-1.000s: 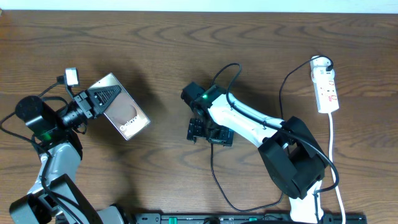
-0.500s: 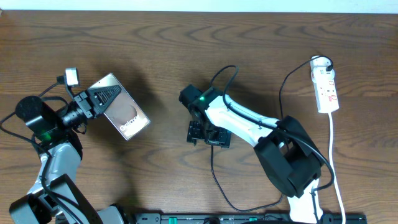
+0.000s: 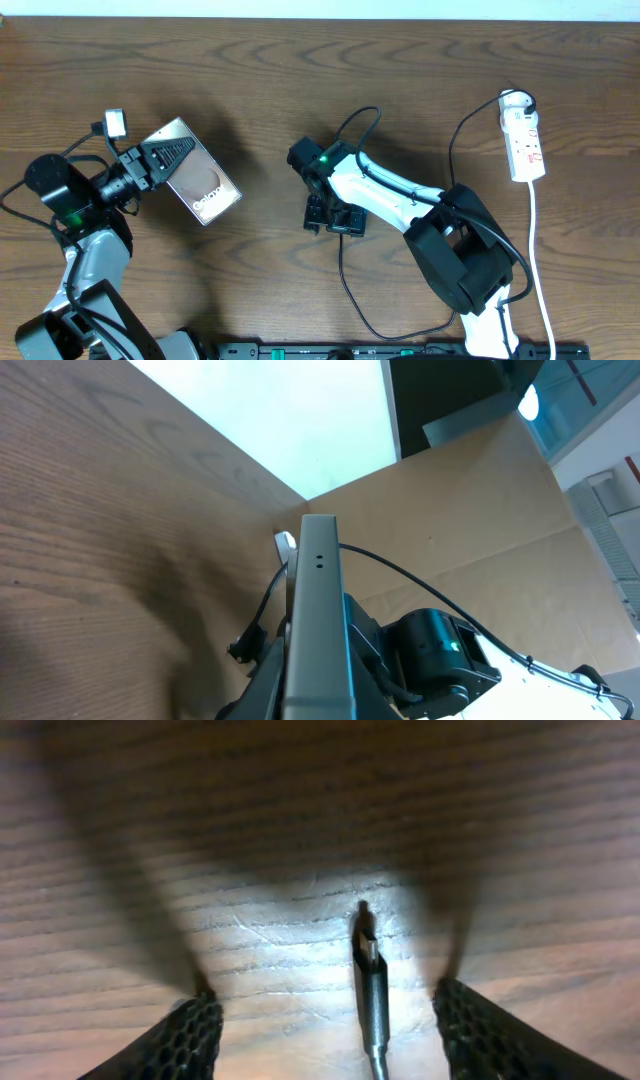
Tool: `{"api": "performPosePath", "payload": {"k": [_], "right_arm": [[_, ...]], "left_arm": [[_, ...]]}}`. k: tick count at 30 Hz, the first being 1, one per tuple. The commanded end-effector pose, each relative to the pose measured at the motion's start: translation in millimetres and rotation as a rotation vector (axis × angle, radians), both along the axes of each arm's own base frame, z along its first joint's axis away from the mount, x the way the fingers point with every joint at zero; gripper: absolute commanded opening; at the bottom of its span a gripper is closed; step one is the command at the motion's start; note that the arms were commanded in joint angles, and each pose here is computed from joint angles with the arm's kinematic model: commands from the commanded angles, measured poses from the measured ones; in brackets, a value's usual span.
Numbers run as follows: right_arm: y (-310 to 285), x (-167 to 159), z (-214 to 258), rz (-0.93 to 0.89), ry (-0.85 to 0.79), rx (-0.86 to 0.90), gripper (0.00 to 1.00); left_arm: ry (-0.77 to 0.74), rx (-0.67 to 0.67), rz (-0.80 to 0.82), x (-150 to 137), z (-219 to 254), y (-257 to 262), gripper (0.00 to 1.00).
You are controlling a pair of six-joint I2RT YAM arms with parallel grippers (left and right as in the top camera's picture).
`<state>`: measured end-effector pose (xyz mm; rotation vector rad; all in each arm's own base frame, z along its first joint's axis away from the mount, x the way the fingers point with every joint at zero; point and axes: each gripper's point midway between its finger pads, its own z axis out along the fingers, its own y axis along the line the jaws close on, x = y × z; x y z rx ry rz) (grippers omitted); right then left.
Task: Plug charger to phone and switch on socket
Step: 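Lower the right gripper and close it on the cable's connector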
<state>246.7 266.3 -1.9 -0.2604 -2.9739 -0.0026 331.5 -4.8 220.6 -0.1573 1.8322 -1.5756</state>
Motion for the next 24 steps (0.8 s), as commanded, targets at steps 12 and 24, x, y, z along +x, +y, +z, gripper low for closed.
{"api": "performPosePath", "payload": {"k": [12, 24], "right_arm": [[-2.5, 2.8, -5.3, 0.002, -0.018, -0.037, 0.45], [-2.1, 2.2, -5.2, 0.001, -0.015, -0.034, 0.27]], "left_arm": [[-0.027, 0.013, -0.019, -4.2, 4.2, -1.1, 0.07], [-0.027, 0.013, -0.022, -4.6, 4.3, -1.4, 0.07]]}}
